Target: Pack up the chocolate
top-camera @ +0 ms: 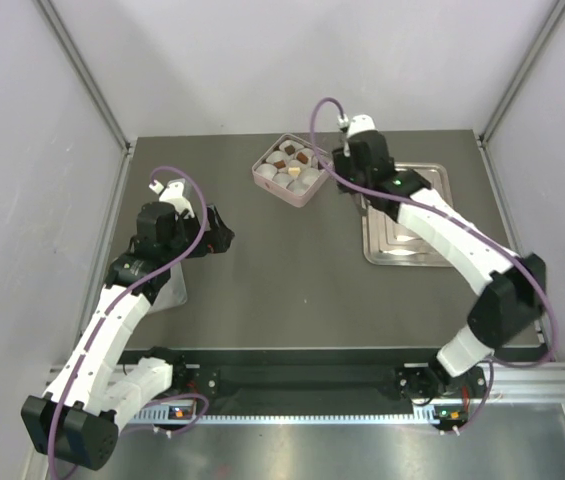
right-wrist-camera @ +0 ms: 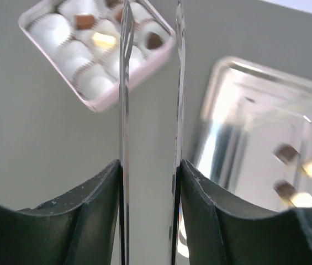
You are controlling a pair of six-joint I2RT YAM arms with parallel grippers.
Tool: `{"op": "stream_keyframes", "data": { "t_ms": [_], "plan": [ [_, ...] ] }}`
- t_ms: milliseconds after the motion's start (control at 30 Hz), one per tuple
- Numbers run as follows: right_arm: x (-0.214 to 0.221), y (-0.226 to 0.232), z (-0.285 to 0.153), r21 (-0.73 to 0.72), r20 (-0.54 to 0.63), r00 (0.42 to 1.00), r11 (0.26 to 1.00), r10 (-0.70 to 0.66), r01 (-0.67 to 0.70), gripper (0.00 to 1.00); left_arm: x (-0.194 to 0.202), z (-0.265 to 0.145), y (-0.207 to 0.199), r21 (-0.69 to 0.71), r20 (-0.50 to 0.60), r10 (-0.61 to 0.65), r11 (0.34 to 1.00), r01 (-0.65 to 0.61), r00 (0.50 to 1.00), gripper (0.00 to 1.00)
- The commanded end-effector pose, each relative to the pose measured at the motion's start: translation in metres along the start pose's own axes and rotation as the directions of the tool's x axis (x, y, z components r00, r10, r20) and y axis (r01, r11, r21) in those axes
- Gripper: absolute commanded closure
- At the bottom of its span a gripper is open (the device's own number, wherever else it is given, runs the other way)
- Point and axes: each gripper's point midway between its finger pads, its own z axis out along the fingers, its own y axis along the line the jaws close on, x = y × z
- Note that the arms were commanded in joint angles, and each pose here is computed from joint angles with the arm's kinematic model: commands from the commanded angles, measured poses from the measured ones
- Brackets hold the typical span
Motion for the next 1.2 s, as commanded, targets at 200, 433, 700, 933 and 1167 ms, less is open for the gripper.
{"op": "stream_keyframes", "data": {
  "t_ms": [200, 433, 700, 933, 1167],
  "plan": [
    [0.057, -0.092, -0.073, 0.177, -0.062, 0.983, 0.971, 0.175, -0.162, 0.54, -0.014, -0.002, -0.007, 0.026, 0.056, 0.015, 1.0, -0.017, 0.998, 0.01],
    [0.13, -0.163, -0.087, 0.372, -0.182, 0.904, 0.878, 0.387, -0.301, 0.55, -0.013, -0.002, -0.007, 0.029, 0.057, 0.012, 0.999, -0.013, 0.998, 0.01],
    [0.158, -0.184, -0.085, 0.445, -0.207, 0.864, 0.83, 0.459, -0.335, 0.56, -0.013, -0.001, -0.007, 0.031, 0.054, 0.012, 0.999, -0.013, 0.998, 0.01],
    [0.176, -0.194, -0.092, 0.489, -0.193, 0.829, 0.784, 0.525, -0.383, 0.56, -0.013, -0.002, -0.007, 0.032, 0.056, 0.012, 0.999, -0.014, 0.998, 0.01],
    [0.188, -0.194, -0.088, 0.481, -0.199, 0.807, 0.773, 0.556, -0.414, 0.56, -0.013, -0.002, -0.008, 0.034, 0.057, 0.01, 0.999, -0.012, 0.998, 0.01]
  ]
}}
